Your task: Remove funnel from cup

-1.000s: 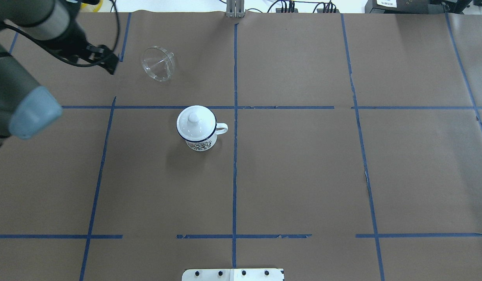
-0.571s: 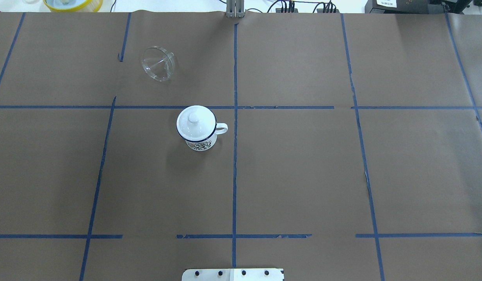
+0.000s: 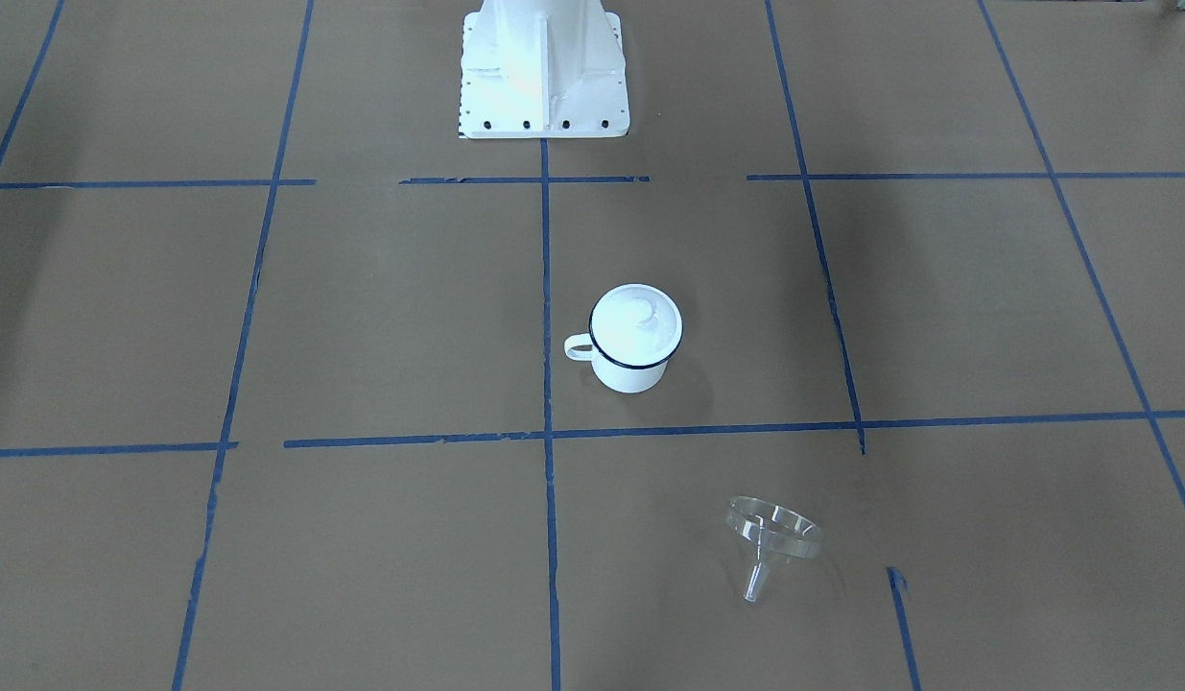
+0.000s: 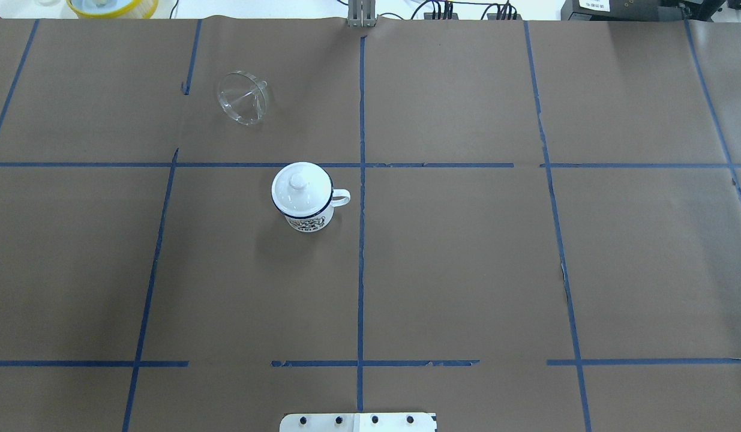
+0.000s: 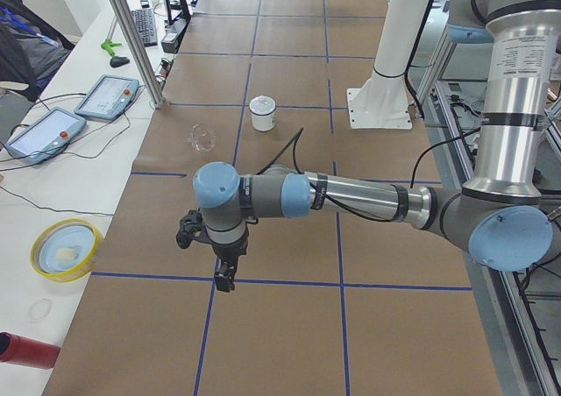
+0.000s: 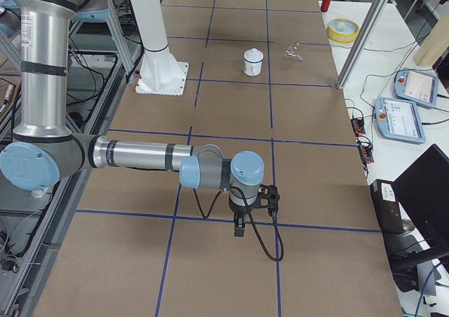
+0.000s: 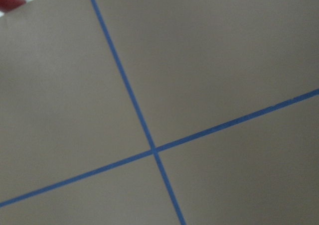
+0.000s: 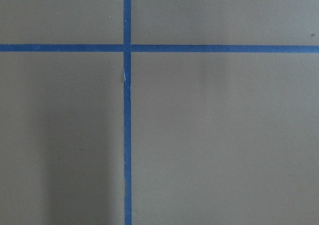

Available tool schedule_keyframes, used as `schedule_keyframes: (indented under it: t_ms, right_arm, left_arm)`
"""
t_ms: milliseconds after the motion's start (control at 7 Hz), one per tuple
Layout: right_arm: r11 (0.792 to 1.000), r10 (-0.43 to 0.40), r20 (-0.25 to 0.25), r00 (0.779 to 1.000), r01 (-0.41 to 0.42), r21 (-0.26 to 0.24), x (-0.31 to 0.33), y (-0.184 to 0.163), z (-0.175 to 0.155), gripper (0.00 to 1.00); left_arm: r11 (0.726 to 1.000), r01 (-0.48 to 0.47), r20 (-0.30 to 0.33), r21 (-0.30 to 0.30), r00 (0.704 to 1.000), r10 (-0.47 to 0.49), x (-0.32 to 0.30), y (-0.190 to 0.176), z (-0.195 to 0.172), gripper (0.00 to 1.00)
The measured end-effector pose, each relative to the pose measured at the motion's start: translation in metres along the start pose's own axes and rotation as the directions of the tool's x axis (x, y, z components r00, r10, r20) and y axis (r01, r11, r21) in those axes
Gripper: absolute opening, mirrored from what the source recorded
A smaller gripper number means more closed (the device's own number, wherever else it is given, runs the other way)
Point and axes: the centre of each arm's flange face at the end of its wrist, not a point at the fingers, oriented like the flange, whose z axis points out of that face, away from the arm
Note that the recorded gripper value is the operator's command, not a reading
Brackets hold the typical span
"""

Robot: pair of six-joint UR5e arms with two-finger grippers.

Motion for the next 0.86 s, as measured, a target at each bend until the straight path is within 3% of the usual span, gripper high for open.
schedule_keyframes:
  t_ms: [286,857]
  right_arm:
    - [1.0,0.0,0.0,1.0,0.0,0.0,0.0,0.0,0.0,1.0]
    - [1.0,0.0,0.0,1.0,0.0,0.0,0.0,0.0,0.0,1.0]
  left_arm:
    - [0.999,0.04,-0.031,0.004,0.999,-0.04,-0.02,0.036,0.017,1.0]
    - [0.998,0.063,-0.069,0.002,0.996,-0.063,-0.027,0.047,0.031,1.0]
